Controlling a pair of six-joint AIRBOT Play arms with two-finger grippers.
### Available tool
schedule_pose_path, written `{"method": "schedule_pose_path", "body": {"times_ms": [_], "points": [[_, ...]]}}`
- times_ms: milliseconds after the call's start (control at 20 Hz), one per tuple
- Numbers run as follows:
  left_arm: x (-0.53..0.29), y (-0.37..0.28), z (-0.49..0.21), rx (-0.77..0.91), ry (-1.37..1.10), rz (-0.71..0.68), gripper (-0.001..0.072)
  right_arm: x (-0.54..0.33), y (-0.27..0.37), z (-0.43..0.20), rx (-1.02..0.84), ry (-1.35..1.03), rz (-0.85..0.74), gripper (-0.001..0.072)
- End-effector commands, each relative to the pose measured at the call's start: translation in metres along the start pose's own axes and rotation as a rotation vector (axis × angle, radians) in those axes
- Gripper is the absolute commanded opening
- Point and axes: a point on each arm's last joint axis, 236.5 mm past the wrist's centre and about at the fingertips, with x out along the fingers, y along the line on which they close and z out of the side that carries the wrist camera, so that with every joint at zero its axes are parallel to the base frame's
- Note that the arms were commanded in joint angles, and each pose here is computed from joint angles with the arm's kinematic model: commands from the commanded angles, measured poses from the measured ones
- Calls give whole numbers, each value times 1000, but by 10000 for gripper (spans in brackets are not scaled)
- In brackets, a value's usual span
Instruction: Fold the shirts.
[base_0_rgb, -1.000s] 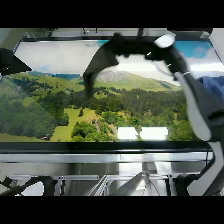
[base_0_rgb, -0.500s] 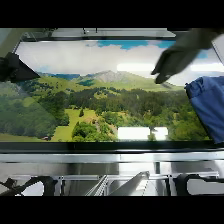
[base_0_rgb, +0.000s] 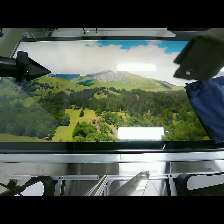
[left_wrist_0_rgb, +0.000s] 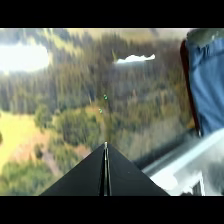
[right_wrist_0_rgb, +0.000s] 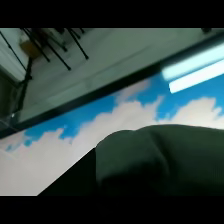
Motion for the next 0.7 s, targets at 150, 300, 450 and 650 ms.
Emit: {"method": "schedule_pose_path", "body": {"times_ms": [150,300,450,650], "points": [[1,2,11,31,-46,4,16,-38,-26,17,-205,-3,-89,10],[1,1,6,43,-28,-1,16,-68,-85,-40,-121,270,-316,10],[7,-7,-4,101,15,-17,16,-113,-141,-132,68,614,-553,8],[24,-32,-26,186,107,-65,16,-168,-165,-211,403,857,-824,8]]}}
